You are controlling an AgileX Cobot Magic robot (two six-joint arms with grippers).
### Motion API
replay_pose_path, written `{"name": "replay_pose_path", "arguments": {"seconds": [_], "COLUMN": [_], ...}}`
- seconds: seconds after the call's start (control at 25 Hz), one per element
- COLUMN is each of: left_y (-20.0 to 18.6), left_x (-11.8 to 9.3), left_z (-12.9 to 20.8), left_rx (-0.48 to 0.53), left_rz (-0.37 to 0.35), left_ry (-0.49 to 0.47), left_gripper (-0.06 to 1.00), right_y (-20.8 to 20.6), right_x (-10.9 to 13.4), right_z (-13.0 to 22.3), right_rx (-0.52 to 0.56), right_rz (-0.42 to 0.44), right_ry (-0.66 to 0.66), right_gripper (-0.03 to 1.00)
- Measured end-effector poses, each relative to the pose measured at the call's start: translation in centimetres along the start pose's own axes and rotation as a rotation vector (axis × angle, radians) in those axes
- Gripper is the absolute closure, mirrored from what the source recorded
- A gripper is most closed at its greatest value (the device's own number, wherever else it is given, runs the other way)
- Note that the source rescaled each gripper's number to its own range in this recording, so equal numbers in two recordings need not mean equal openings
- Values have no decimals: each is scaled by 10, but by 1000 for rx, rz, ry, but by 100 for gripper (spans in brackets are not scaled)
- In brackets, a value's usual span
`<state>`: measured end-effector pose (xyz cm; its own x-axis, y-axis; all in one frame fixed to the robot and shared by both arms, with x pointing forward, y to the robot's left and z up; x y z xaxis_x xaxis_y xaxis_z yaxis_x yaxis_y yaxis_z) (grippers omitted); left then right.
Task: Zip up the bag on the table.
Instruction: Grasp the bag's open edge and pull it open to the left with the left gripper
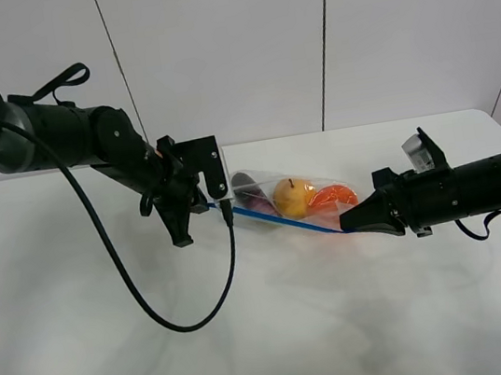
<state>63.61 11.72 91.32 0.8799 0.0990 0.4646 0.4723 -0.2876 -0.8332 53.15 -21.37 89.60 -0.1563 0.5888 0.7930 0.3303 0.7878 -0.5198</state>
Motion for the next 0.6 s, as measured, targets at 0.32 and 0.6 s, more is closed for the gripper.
{"name": "replay_pose_path", "arguments": {"seconds": [0.32, 0.6], "left_y": [-3, -5], "left_x": [15, 22], "left_z": [31, 46], "left_rx": [37, 55], "left_rz": [-25, -45], "left_ry": [-68, -93], "left_gripper": [94, 94], "right_y": [0, 0], "right_x": [1, 0], "right_z": [-2, -2], "right_rx": [-8, -10], "right_rz": [-2, -2], "right_ry": [2, 4], "right_gripper": [97, 97]}}
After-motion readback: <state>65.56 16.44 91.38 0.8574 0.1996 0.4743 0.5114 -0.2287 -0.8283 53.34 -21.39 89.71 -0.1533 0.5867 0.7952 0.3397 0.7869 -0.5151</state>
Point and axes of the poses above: a point on each arm's last joint axis where the gripper is mounted, y pointing out along that axis toward the gripper, x along the wrist's bending axis when the last joint is at zero, z = x × y, the point moved 4 cm from there along y, pointing out along that axis toward the gripper, and after that the axes turned 3 degrees about y, right-handed, at the moved point
